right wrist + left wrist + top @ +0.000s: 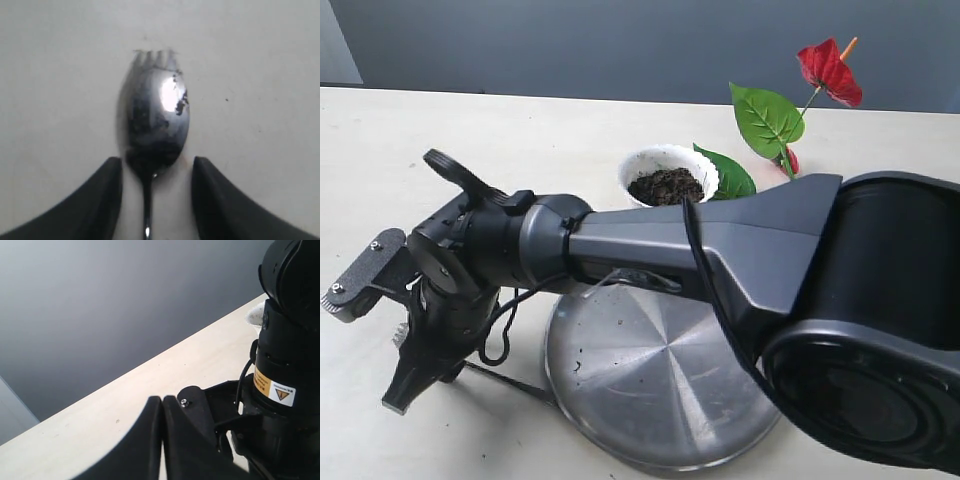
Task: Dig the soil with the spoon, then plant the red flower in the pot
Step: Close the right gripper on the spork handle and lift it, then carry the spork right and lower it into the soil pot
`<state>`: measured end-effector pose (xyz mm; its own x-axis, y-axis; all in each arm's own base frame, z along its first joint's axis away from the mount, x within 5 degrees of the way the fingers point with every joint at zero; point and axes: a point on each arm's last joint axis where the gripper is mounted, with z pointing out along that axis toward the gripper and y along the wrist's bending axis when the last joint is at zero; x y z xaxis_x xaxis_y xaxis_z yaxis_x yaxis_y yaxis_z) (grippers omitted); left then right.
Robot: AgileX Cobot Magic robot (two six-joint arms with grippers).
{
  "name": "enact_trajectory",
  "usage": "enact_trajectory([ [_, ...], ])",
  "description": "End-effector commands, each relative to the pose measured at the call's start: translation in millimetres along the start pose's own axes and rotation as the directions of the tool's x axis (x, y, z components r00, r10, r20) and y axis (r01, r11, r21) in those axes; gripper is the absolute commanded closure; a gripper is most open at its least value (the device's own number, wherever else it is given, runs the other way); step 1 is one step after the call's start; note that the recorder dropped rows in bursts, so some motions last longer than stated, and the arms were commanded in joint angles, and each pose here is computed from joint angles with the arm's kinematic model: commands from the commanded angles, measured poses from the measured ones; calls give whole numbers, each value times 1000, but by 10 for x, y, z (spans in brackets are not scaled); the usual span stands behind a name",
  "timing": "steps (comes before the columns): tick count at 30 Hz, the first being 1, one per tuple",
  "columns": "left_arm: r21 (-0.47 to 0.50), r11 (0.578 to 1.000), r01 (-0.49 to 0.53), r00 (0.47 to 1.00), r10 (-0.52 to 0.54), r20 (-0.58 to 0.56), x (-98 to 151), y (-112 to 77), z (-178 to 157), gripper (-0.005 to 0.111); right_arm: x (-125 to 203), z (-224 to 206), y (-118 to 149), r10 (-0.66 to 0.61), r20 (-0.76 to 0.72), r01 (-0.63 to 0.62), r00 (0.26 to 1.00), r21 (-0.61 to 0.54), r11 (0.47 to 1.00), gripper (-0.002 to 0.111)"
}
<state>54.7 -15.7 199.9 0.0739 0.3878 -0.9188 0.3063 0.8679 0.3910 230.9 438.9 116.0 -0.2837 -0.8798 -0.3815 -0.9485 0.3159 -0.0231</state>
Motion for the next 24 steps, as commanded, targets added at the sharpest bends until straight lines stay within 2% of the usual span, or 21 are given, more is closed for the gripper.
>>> enact_trajectory([
  [1,5,1000,13,1000,-13,21,-22,0,-5,106,48,102,-4,-11,-19,11,1000,1,1000,65],
  [3,5,1000,13,1000,-13,21,-22,0,-5,106,48,102,-4,-11,-19,11,1000,1,1000,68],
  [5,5,1000,13,1000,-13,21,-22,0,-5,106,46,102,-5,-11,-17,11,1000,2,1000,85],
  [6,5,1000,13,1000,-13,21,-22,0,-5,106,42,102,9,8,-12,-9,1000,-14,1000,101],
  [7,5,1000,13,1000,-13,19,-20,0,-5,106,35,102,19,23,-5,-23,1000,-24,999,109],
  [12,5,1000,13,1000,-13,19,-20,0,-5,106,-83,52,71,144,101,-134,984,-96,986,108],
  [16,5,1000,13,1000,-13,19,-20,0,-5,106,-237,-134,47,169,229,-152,959,-93,984,108],
  [20,5,1000,13,1000,-13,19,-20,0,-5,106,-387,-419,-31,101,359,-100,928,-20,995,108],
  [24,5,1000,13,1000,-13,19,-20,0,-5,106,-450,-710,-162,-5,408,-32,913,83,996,108],
])
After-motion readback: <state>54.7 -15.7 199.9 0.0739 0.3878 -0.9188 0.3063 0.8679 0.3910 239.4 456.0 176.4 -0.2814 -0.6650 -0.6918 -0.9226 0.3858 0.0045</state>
